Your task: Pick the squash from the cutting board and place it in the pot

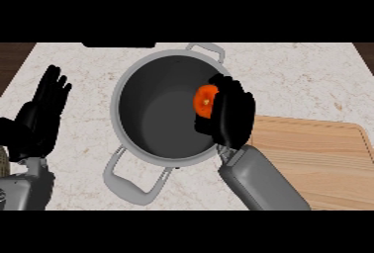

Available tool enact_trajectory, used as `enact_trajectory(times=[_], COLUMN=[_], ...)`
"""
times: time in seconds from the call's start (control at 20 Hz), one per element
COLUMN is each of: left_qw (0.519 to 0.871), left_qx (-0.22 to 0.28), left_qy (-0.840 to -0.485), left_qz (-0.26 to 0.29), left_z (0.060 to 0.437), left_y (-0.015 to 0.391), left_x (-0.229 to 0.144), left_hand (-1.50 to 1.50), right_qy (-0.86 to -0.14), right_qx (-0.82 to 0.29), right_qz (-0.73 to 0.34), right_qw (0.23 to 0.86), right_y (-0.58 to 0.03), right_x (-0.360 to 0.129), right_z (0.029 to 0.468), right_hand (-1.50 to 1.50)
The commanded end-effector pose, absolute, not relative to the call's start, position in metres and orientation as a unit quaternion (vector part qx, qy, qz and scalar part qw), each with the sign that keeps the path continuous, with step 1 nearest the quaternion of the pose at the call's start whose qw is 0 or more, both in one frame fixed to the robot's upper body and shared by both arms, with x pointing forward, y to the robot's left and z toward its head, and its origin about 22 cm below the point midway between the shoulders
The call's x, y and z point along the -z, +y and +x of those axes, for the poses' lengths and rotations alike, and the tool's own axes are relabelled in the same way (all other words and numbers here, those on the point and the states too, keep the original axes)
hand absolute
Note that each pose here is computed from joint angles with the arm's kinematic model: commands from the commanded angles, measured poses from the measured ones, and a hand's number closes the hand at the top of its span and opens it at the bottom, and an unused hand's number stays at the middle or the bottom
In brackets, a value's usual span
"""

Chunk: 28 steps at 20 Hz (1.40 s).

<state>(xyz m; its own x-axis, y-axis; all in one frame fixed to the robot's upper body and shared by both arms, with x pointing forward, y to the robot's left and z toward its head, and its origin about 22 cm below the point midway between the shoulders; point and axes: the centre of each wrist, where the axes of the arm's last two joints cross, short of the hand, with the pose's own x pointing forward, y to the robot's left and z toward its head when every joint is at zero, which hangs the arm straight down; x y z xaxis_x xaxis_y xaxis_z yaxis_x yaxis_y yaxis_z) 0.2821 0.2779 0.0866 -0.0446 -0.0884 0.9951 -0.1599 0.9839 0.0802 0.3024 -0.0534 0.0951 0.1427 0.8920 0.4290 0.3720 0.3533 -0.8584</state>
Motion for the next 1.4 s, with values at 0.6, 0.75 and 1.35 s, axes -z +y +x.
enact_trajectory(times=[0.6,0.75,1.35], left_qw=[0.688,0.688,0.685], left_qx=[-0.025,-0.021,-0.035], left_qy=[-0.721,-0.719,-0.721], left_qz=[0.078,0.093,0.098], left_z=[0.285,0.286,0.285], left_y=[0.279,0.277,0.285], left_x=[-0.082,-0.095,-0.083], left_hand=[0.00,0.00,0.00], right_qy=[-0.734,-0.744,-0.758], right_qx=[-0.045,-0.016,0.002], right_qz=[-0.281,-0.249,-0.220], right_qw=[0.617,0.620,0.614], right_y=[-0.077,-0.107,-0.223], right_x=[-0.079,-0.086,-0.092], right_z=[0.315,0.307,0.253], right_hand=[-1.50,-1.50,-1.50])
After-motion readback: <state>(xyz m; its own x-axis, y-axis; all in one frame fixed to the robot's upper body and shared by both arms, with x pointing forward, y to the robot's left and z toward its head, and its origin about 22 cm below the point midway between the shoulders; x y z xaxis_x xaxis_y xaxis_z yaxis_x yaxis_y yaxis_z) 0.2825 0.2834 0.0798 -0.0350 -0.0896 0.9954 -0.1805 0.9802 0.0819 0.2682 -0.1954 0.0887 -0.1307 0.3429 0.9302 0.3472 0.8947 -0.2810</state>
